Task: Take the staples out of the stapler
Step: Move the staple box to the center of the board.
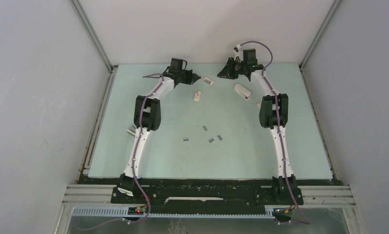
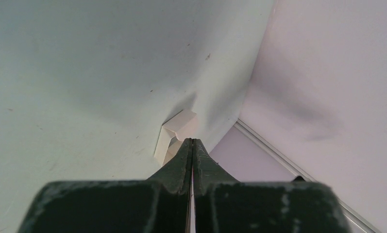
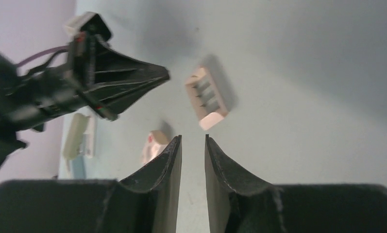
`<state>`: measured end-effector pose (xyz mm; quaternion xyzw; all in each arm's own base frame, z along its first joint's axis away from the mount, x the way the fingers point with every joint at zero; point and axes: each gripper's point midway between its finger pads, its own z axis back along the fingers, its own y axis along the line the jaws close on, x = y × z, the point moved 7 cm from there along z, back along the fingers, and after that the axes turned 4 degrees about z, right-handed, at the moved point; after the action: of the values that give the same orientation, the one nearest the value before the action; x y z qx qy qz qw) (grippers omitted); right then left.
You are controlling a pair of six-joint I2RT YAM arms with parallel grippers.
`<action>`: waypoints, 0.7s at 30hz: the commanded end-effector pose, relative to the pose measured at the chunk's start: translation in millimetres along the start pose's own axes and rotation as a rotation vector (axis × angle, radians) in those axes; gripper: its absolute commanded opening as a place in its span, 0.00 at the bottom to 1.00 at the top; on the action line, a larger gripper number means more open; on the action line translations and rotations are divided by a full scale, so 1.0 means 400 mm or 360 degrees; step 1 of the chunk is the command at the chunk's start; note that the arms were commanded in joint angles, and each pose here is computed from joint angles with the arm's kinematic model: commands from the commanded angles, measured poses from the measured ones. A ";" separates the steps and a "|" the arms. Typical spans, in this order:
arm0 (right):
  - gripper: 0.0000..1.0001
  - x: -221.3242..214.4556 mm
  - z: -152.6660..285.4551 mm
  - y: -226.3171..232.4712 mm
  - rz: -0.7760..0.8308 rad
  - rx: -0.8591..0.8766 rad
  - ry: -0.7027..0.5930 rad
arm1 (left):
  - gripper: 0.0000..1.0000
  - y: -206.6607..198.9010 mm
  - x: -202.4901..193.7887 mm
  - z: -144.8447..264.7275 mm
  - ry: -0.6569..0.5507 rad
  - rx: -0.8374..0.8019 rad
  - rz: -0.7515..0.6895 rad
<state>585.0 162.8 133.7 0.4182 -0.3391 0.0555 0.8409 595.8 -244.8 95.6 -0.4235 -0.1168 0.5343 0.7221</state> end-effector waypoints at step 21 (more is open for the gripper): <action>0.00 0.028 -0.091 0.047 0.1143 -0.0618 -0.0054 | 0.18 -0.195 -0.001 0.286 0.0040 -0.0371 -0.0564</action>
<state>596.6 200.2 113.0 0.1997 -0.4289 0.2010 0.8578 591.7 -212.6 145.6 -0.4477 -0.1684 0.4658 0.7444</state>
